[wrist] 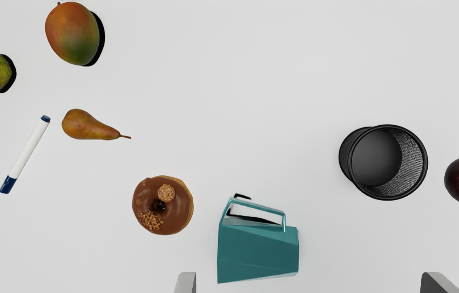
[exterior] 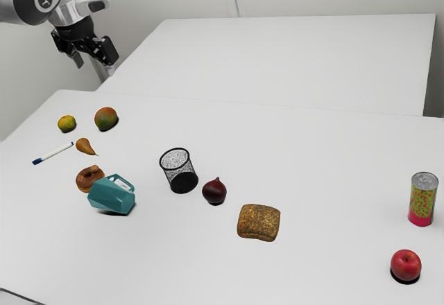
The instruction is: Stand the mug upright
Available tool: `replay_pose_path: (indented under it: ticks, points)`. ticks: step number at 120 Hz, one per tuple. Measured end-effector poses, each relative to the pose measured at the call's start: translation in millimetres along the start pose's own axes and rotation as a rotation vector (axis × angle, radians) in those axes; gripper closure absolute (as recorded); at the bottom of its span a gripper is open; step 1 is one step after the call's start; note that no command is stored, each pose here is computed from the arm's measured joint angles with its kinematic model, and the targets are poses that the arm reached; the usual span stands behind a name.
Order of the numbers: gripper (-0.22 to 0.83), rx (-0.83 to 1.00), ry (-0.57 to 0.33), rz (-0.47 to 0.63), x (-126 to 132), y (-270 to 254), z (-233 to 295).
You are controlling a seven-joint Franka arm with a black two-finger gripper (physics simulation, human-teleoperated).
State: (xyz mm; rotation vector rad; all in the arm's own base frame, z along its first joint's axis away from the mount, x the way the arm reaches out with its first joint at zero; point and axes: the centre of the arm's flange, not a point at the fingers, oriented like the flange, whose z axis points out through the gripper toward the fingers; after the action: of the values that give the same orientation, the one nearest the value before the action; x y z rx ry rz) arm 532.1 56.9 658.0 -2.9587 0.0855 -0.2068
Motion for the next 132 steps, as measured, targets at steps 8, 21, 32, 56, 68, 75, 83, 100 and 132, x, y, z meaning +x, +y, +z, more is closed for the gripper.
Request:
replay_pose_path:
  ticks: [8,21,32,56,68,75,83,100,132]
  points:
    - [0.0,0.0,0.0,-0.001,-0.2,-0.1,1.3]
    - [0.0,0.0,-0.008,-0.006,-2.6,-1.8,7.1]
    - [0.0,0.001,-0.033,-0.044,-8.3,-21.7,20.7]
    - [0.0,-0.159,-0.117,-0.234,-44.9,-84.7,70.4]
    - [0.0,-0.265,-0.173,-0.338,-67.1,-113.3,95.9]
    - [0.0,-0.323,-0.216,-0.379,-79.1,-121.8,115.1]
    - [0.0,-0.389,-0.268,-0.43,-93.5,-136.5,143.6]
    - [0.0,-0.495,-0.343,-0.517,-113.7,-173.3,201.9]
    - [0.0,-0.601,-0.386,-0.485,-100.6,-180.9,270.5]
